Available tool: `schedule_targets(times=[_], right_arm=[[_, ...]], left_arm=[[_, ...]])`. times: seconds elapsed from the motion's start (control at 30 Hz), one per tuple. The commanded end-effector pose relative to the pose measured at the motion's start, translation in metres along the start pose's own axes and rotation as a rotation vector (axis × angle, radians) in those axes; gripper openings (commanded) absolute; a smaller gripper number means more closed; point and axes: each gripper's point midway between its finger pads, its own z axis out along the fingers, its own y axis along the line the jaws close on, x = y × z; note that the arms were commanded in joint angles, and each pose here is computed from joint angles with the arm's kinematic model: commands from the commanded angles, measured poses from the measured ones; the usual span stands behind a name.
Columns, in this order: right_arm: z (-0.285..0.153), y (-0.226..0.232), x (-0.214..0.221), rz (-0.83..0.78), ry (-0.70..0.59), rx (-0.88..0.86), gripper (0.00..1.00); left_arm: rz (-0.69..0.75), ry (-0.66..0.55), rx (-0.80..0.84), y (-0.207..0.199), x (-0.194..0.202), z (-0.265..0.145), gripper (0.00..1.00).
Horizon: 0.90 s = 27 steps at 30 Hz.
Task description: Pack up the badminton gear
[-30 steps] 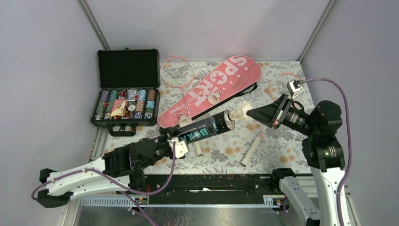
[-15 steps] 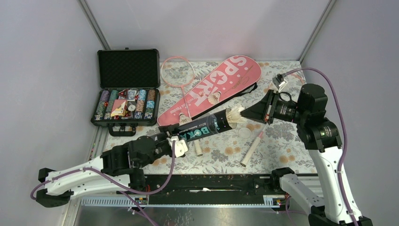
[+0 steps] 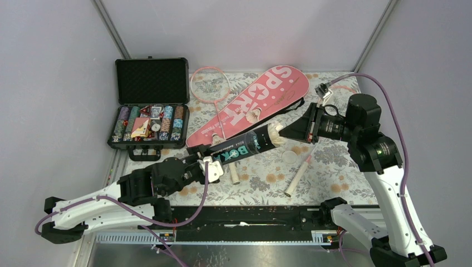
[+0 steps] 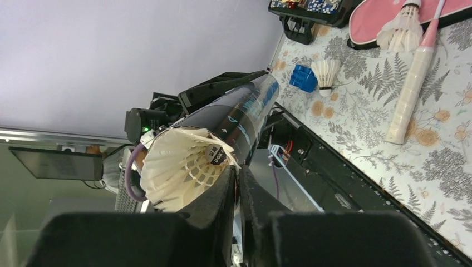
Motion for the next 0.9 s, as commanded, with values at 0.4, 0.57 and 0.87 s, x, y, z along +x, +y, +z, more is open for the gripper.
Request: schedule_targets(times=[0.4, 0.57, 0.87], right_arm=[[0.012, -0.021, 0.0, -0.171, 0.067, 0.052, 0.6], [0.016, -0.018, -0.002, -0.201, 0.091, 0.019, 0.6], [0.031, -0.037, 0.002, -0.17, 0.131, 0.037, 0.58]], left_arm=[[-0.06, -0.162, -0.064, 0.011, -0.026, -0.003, 0.39], [-0.077, -0.172, -0.05, 0.005, -0.023, -0.001, 0.39], [-0.082, -0.178, -0.065, 0.004, -0.024, 0.008, 0.39]])
